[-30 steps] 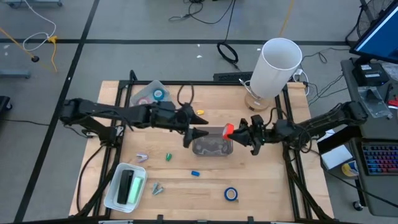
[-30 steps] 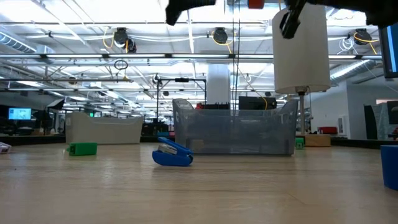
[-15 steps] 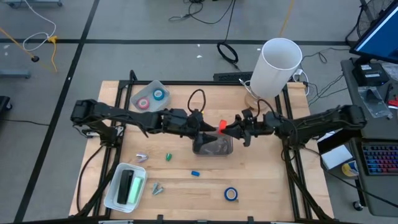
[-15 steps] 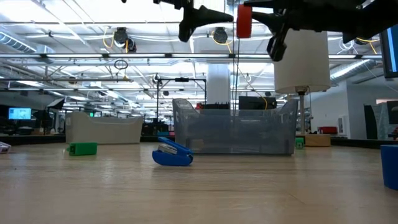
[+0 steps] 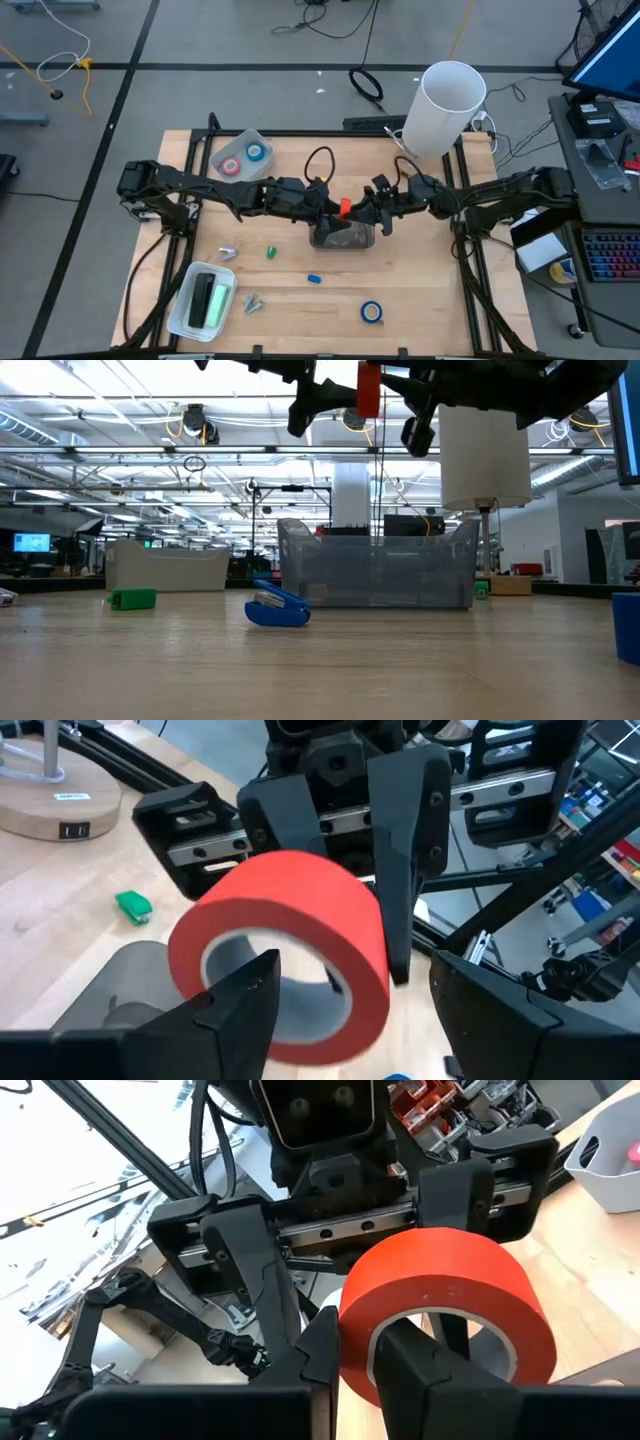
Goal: Pick and place Stapler, Stapler remover, tape
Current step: Put the orange tape into the grey bin
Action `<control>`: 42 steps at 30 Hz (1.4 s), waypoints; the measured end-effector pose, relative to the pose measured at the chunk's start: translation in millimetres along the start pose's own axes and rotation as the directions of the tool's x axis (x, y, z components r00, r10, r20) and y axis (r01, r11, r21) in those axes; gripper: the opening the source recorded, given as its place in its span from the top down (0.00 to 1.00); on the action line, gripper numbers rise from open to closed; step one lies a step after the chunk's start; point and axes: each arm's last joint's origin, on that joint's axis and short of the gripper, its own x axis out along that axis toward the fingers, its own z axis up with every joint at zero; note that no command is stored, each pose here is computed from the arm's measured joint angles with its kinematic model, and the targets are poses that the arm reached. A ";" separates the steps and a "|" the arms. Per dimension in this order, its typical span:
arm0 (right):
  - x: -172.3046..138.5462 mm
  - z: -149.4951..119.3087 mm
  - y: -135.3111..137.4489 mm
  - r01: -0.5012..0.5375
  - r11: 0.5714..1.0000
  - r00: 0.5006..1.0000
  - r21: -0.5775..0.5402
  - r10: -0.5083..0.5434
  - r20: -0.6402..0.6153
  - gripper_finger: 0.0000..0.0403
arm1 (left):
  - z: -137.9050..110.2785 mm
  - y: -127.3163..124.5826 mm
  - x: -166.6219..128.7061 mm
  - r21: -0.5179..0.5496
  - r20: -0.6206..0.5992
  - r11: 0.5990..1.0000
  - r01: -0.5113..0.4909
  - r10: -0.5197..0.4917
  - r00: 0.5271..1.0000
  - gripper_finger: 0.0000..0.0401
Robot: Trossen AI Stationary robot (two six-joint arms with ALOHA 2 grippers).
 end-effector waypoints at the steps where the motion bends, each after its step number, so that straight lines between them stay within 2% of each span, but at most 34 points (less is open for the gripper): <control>1: 0.6 -0.5 -0.8 0.002 1.000 1.000 0.001 -0.002 -0.002 0.92 | -0.1 0.0 0.1 0.000 0.000 1.000 0.000 0.000 1.000 0.37; 3: 1.2 -1.1 -1.5 0.004 1.000 1.000 0.009 -0.004 -0.003 0.92 | -0.4 0.4 0.4 0.000 -0.003 1.000 -0.001 0.001 1.000 0.40; 6: 1.3 -0.6 -1.8 0.002 1.000 1.000 0.020 -0.002 0.001 0.91 | -1.7 -0.4 0.3 0.000 -0.023 1.000 0.015 -0.015 1.000 0.51; 12: 1.3 -0.6 -2.4 -0.001 0.999 1.000 0.034 0.001 -0.005 0.90 | -3.8 -0.6 -0.1 0.032 -0.070 0.998 0.057 -0.055 0.996 0.88; 17: 1.3 -1.6 -2.7 -0.012 1.000 1.000 0.026 0.013 -0.029 0.86 | -10.8 3.0 -0.9 0.025 -0.155 0.999 0.034 -0.030 0.987 0.88; 24: 1.8 -4.4 -4.3 -0.017 0.998 0.996 0.063 0.022 -0.082 0.75 | -13.9 12.9 -2.6 0.009 -0.242 1.000 -0.002 0.004 0.970 0.88; 35: 1.3 -6.7 -5.5 -0.001 0.993 0.992 0.117 0.016 -0.125 0.53 | -2.2 25.2 -9.5 -0.020 -0.237 1.000 0.008 -0.013 0.971 0.88; 38: 1.1 -7.2 -6.1 0.006 0.991 0.992 0.130 0.011 -0.128 0.50 | 2.6 27.3 -13.7 -0.032 -0.230 0.999 0.006 -0.013 0.973 0.88; 42: 0.5 -9.4 -9.3 0.065 0.981 0.990 0.181 -0.041 -0.134 0.49 | 8.9 30.3 -19.2 -0.044 -0.216 0.999 -0.002 -0.008 0.976 0.88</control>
